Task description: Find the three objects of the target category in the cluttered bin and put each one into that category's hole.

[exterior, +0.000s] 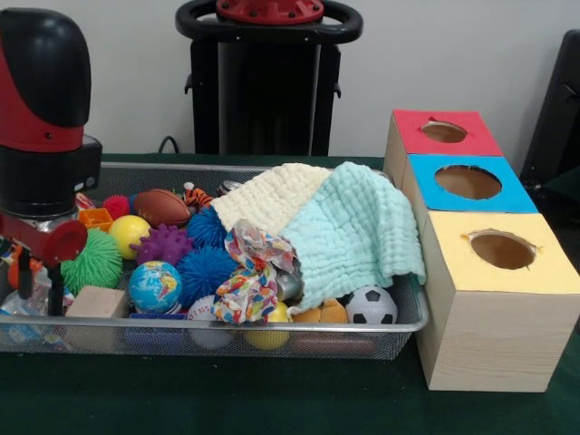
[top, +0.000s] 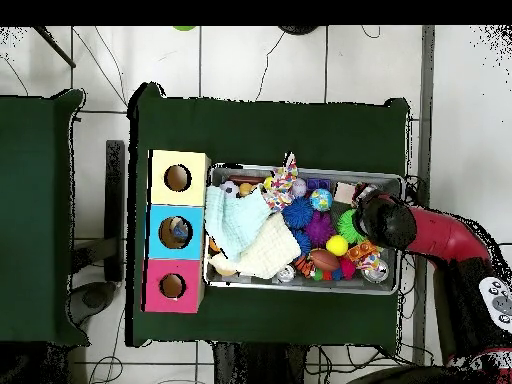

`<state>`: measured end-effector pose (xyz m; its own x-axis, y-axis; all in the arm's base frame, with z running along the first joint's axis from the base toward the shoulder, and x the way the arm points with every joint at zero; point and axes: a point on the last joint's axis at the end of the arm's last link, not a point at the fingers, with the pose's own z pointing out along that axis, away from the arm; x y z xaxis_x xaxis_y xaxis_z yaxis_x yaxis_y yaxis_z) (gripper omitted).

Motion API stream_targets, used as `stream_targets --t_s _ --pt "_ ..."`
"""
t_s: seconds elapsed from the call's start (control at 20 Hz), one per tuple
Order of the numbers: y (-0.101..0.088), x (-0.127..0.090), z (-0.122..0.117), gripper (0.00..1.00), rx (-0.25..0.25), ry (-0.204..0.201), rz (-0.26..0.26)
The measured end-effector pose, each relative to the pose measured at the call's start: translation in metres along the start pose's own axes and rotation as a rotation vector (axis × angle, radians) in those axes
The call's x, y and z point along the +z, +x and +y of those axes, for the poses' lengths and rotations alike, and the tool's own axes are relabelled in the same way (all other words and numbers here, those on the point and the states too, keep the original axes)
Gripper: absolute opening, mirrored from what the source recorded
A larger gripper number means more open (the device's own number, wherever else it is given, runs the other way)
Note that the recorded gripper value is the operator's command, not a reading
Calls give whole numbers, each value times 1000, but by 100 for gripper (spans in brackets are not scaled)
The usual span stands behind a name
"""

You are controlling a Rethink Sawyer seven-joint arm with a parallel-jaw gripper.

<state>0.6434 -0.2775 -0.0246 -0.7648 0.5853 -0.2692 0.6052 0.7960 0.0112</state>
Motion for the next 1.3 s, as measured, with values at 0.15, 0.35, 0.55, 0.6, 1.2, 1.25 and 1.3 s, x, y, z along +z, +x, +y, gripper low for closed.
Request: stream_targets --t_s 0.15,0.35,0.55,0.6,1.2,1.25,1.3 --pt "-4 5 -2 100 5 7 4" --pt "-7 11 -3 100 9 13 12" --pt "-7 18 -2 100 10 22 27" --pt "-7 19 -2 100 10 24 30" --pt "-12 26 -1 100 13 52 72" --pt "-12 27 -1 100 14 54 75" --pt "-13 28 0 100 15 55 78"
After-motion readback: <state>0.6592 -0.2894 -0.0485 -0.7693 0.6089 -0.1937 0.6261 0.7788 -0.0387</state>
